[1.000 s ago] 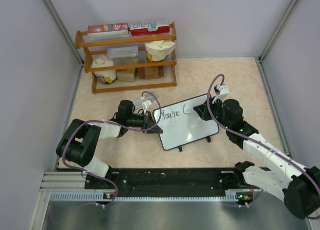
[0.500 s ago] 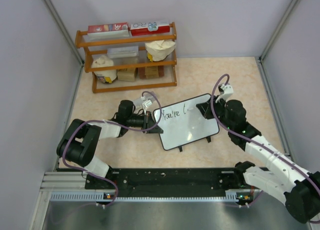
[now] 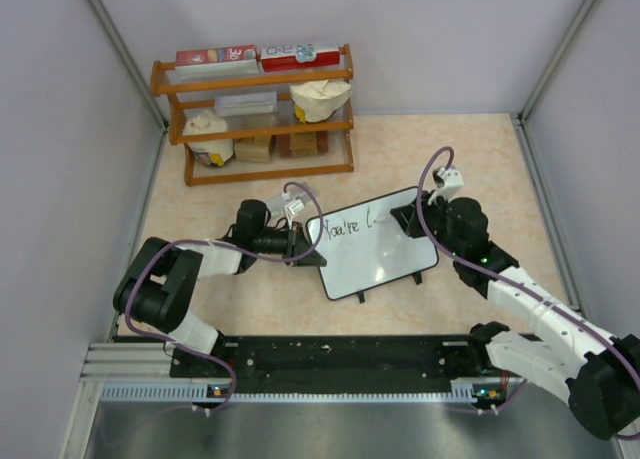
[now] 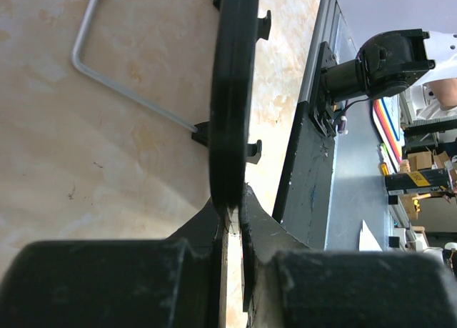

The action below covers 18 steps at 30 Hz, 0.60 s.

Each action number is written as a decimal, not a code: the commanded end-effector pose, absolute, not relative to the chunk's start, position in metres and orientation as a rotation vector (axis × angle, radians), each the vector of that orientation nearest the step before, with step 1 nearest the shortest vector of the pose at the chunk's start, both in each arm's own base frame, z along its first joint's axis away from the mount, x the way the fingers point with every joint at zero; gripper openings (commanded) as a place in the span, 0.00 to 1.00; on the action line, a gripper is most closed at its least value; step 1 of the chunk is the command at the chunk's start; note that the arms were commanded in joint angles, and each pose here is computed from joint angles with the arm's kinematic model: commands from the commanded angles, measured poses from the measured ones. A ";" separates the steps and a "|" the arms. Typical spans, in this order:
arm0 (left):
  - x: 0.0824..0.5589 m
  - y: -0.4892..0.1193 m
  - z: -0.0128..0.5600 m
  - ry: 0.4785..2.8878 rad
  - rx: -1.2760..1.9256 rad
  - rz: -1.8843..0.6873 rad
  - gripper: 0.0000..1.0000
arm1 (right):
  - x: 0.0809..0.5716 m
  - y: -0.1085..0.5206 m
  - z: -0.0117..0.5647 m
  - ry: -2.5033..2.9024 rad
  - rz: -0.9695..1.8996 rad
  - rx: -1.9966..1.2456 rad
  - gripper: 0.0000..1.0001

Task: Write a sentence on the whiteboard
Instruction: Write a sentence at the center of the board.

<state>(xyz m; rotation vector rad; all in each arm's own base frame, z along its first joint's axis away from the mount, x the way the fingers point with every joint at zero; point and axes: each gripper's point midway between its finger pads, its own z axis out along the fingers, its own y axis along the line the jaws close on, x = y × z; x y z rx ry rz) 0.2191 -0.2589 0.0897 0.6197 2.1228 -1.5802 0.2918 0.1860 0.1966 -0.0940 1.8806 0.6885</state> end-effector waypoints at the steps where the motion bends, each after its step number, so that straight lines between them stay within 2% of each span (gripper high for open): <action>1: 0.213 -0.258 0.088 2.105 0.665 -1.572 0.00 | 0.300 0.188 0.221 1.819 0.703 -0.094 0.00; 18: 0.214 -0.259 0.088 2.108 0.663 -1.573 0.00 | 0.288 0.179 0.202 1.874 0.656 -0.115 0.00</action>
